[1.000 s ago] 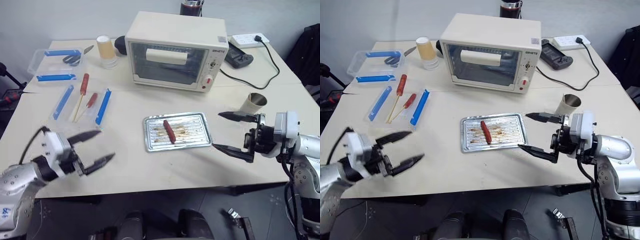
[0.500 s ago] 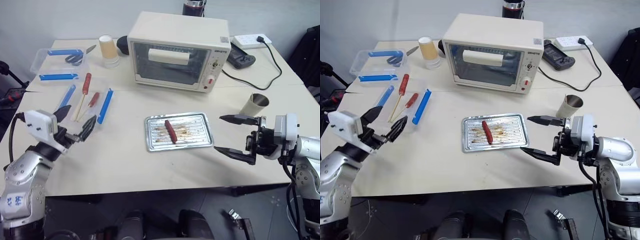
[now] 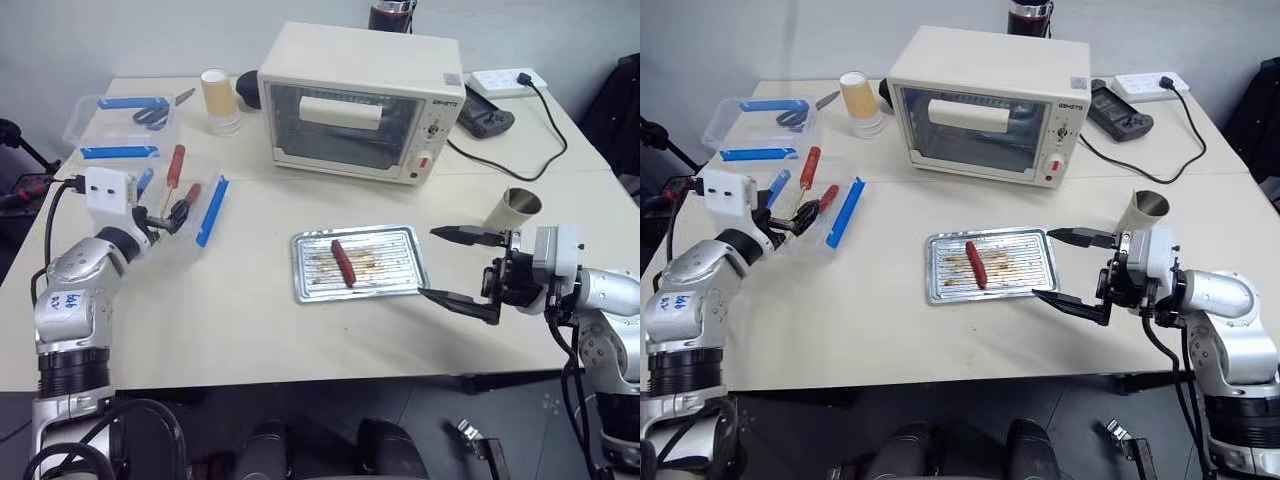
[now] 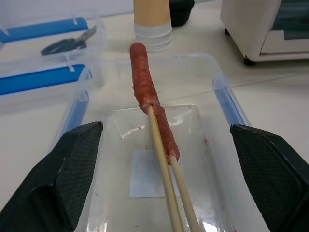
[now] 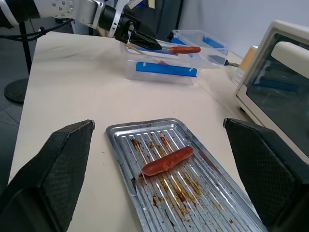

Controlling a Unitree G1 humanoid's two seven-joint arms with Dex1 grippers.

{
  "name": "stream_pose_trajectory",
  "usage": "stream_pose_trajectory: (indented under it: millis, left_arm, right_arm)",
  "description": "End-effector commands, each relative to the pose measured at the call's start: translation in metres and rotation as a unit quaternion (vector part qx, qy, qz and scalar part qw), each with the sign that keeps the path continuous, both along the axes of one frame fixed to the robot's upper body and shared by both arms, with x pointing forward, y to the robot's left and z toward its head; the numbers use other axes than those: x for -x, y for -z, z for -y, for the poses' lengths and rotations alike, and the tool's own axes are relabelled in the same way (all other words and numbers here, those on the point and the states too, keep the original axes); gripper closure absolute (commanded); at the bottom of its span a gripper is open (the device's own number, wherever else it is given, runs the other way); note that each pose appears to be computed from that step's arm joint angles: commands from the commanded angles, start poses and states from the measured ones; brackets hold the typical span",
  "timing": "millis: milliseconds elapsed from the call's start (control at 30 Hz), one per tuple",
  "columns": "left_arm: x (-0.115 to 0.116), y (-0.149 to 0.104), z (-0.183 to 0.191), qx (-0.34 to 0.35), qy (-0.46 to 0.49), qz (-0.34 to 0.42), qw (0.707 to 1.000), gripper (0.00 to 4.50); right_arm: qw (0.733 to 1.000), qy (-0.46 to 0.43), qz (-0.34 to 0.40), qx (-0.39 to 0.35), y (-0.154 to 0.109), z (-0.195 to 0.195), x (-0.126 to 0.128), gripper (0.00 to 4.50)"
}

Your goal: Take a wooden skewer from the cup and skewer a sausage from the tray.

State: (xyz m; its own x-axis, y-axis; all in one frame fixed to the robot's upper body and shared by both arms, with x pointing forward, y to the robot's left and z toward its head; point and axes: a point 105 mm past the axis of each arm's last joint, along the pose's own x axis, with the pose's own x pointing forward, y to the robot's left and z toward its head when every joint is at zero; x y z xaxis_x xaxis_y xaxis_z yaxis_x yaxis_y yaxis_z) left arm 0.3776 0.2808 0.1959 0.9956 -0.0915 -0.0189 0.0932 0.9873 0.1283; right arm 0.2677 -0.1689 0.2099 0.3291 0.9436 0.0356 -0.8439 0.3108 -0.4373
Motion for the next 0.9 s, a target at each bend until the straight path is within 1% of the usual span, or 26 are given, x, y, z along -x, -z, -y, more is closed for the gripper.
stream_pose_trajectory:
  millis: [33,100,167,200,233,333,533,600,633,667,733,767,800,867,900]
  left_arm:
    - [-0.002,-0.008,-0.004,0.002,-0.012,0.002,1.000,0.20]
    - [-0.002,-0.008,-0.004,0.003,-0.011,0.000,1.000,0.58]
    - [-0.002,-0.008,-0.004,0.003,-0.011,-0.002,1.000,1.10]
    - [-0.002,-0.008,-0.005,0.005,-0.011,-0.002,1.000,1.44]
    - [-0.001,-0.008,-0.005,0.007,-0.011,-0.003,1.000,1.62]
    - [0.001,-0.011,-0.004,0.009,-0.007,-0.001,1.000,2.50]
    - [0.009,-0.029,-0.011,0.014,0.000,0.021,1.000,4.26]
    - [0.015,-0.041,-0.008,0.014,0.024,0.054,0.998,4.26]
    - [0.021,-0.050,-0.002,0.011,0.055,0.079,0.995,4.26]
    - [0.032,-0.056,0.009,0.002,0.105,0.098,0.990,4.26]
    - [0.051,-0.060,0.023,-0.018,0.182,0.115,0.976,3.88]
    - [0.061,-0.057,0.031,-0.030,0.227,0.109,0.967,3.69]
    - [0.070,-0.052,0.037,-0.043,0.263,0.101,0.958,3.37]
    - [0.101,-0.028,0.047,-0.087,0.356,0.054,0.929,2.79]
    - [0.111,-0.020,0.049,-0.100,0.381,0.036,0.918,2.48]
  right_arm:
    - [1.000,0.000,0.028,-0.004,-0.008,-0.002,0.004,0.00]
    - [1.000,0.002,0.030,-0.004,-0.008,-0.002,0.003,0.00]
    - [0.999,0.003,0.032,-0.004,-0.007,-0.002,0.003,0.00]
    - [0.999,0.003,0.032,-0.004,-0.007,-0.002,0.003,0.00]
    - [0.999,0.004,0.032,-0.004,-0.007,-0.002,0.003,0.00]
    - [0.999,0.004,0.034,-0.004,-0.007,-0.002,0.002,0.00]
    - [0.999,0.005,0.041,-0.003,-0.009,-0.003,-0.001,0.00]
    - [0.999,0.005,0.042,-0.003,-0.009,-0.003,-0.001,0.00]
    - [0.999,0.006,0.042,-0.004,-0.010,-0.002,-0.002,0.00]
    - [0.999,0.003,0.037,-0.008,-0.011,-0.001,-0.001,0.00]
    - [0.999,-0.001,0.032,-0.011,-0.013,0.001,0.001,0.00]
    - [1.000,-0.004,0.022,-0.006,-0.011,0.001,0.003,0.00]
    - [1.000,-0.006,0.018,0.001,-0.009,0.002,0.004,0.00]
    - [1.000,-0.016,0.003,0.018,0.001,0.006,0.009,0.00]
    - [1.000,-0.017,0.001,0.021,0.004,0.007,0.011,0.00]
